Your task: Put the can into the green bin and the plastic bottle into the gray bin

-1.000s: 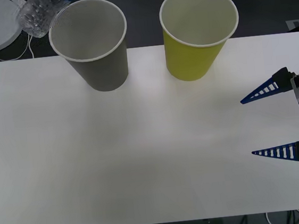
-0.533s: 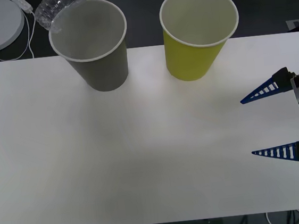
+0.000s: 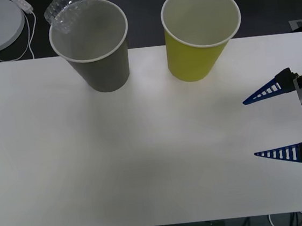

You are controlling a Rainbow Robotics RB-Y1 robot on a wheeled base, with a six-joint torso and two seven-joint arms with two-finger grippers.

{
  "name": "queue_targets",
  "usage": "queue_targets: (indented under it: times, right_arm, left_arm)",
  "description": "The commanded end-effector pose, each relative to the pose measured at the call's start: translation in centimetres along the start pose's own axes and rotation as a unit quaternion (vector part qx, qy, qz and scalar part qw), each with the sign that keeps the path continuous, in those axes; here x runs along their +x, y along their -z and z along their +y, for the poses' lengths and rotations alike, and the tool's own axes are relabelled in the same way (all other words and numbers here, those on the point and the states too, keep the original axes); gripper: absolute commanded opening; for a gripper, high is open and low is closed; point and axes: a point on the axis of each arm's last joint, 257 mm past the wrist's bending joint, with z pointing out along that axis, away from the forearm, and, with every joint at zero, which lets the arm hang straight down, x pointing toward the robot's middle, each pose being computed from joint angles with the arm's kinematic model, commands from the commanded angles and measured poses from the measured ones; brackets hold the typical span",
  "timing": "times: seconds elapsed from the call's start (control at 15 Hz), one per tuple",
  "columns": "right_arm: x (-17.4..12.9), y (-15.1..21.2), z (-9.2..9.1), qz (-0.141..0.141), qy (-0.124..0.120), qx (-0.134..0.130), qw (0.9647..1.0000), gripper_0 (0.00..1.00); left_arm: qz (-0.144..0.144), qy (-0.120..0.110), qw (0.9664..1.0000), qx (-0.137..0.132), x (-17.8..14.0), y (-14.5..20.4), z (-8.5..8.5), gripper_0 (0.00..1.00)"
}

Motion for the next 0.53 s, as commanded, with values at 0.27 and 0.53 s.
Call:
queue_targets:
  times: [0.27, 0.53]
  right_arm:
    - [0.0, 0.0, 0.0, 0.0, 0.0, 0.0, 1.0, 1.0]
    - [0.0, 0.0, 0.0, 0.0, 0.0, 0.0, 1.0, 1.0]
  left_arm:
    - [0.0, -0.005, 1.0, 0.002, -0.29, -0.29, -0.32, 0.27]
    - [0.0, -0.003, 1.0, 0.004, -0.51, -0.47, -0.58, 1.0]
